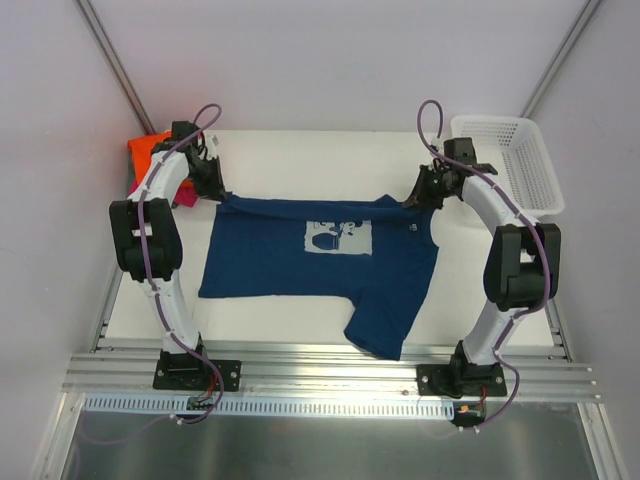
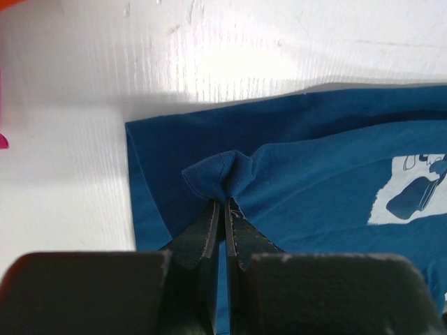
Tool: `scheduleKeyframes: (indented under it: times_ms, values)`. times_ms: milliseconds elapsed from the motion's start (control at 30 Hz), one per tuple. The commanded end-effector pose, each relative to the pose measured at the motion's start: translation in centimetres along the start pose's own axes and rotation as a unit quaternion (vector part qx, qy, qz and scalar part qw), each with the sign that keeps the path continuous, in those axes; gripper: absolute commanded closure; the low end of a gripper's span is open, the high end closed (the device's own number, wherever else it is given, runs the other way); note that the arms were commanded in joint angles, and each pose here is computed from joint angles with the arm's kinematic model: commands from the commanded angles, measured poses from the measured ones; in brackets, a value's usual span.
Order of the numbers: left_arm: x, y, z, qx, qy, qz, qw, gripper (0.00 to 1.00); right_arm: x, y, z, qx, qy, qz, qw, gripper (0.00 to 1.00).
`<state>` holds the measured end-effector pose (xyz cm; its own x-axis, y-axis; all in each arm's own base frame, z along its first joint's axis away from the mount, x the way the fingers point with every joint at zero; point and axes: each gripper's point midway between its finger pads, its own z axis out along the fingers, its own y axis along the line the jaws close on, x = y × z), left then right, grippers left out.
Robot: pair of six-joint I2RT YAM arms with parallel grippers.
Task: Fold and stack the t-shirts
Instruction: Fold the flattened tshirt in 1/3 of the way
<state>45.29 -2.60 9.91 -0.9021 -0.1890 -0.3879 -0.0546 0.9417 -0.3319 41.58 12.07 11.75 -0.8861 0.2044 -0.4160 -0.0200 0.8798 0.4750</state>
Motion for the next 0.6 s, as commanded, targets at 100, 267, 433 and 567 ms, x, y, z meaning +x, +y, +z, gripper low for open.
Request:
scheduleKeyframes:
  times_ms: [100,267,433,567]
  values:
    - [1.1,-0.4,-1.9,0.007,0.0,-0.01,1.0,1.0,0.7,1.7,-2.1,-0.019,-0.006,-0.012,1.0,0.99]
    - [2.2,0.0,-2.0,0.0,0.009,-0.015,1.0,1.0,2.4,1.4,-1.9,-0.015,0.011,-0.01,1.0,0.99]
    - [2.7,0.2,-2.3,-0.01,0.009,-0.014,1.0,1.0,3.4,1.0,-2.0,-0.009,0.021,-0.014,1.0,0.99]
    - [3.1,0.3,-2.8,-0.014,0.008,-0.014,1.0,1.0,4.1,0.7,-2.3,-0.006,0.023,-0.018,1.0,0.99]
